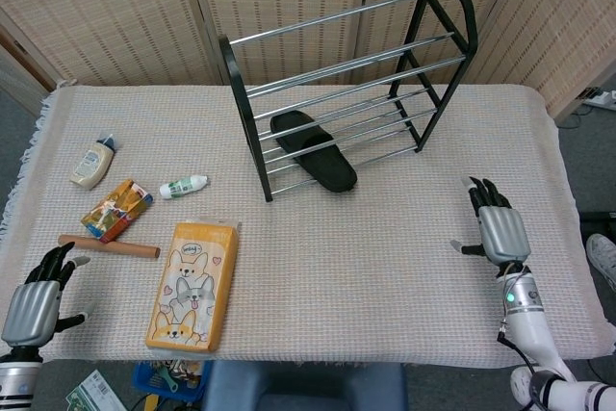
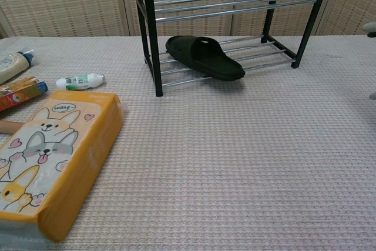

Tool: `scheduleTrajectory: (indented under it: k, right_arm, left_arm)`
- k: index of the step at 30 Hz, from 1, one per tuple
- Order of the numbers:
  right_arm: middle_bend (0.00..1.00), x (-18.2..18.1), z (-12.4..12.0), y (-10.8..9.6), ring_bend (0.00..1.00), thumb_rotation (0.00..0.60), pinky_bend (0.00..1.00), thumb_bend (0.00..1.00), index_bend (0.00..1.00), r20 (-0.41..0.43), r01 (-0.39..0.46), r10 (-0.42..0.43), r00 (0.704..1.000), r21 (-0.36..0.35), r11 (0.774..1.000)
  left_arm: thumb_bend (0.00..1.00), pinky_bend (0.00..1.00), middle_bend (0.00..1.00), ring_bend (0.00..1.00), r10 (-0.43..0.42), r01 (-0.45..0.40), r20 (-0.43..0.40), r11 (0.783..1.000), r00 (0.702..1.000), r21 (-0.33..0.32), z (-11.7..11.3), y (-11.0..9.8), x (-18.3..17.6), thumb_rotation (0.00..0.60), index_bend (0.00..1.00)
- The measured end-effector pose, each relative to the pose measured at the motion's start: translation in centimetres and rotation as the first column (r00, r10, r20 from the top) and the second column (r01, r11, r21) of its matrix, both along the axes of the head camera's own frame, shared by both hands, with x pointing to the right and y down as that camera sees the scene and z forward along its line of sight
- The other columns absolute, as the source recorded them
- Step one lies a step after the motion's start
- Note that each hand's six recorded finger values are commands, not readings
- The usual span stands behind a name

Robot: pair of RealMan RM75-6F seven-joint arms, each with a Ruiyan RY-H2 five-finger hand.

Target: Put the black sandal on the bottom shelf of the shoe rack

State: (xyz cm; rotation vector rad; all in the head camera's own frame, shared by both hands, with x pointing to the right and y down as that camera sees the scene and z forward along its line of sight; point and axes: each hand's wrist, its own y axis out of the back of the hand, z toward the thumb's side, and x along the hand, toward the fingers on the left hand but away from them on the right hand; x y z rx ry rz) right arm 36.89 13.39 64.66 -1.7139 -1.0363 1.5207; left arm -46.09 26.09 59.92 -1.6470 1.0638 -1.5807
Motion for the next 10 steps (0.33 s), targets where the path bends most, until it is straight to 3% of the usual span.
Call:
scheduleTrajectory:
  k: [10]
  right_arm:
    - [0.09, 4.8, -4.1, 4.5, 0.0, 0.6, 0.17, 0.05, 0.0, -0.024, -0.048, 0.049, 0.999, 0.055, 0.997]
  left_arm:
    - [0.24, 0.25, 0.1, 0.1, 0.018, -0.018, -0.001, 1.0, 1.0, 0.008, 0.2, -0.7, 1.3, 0.6, 0.27]
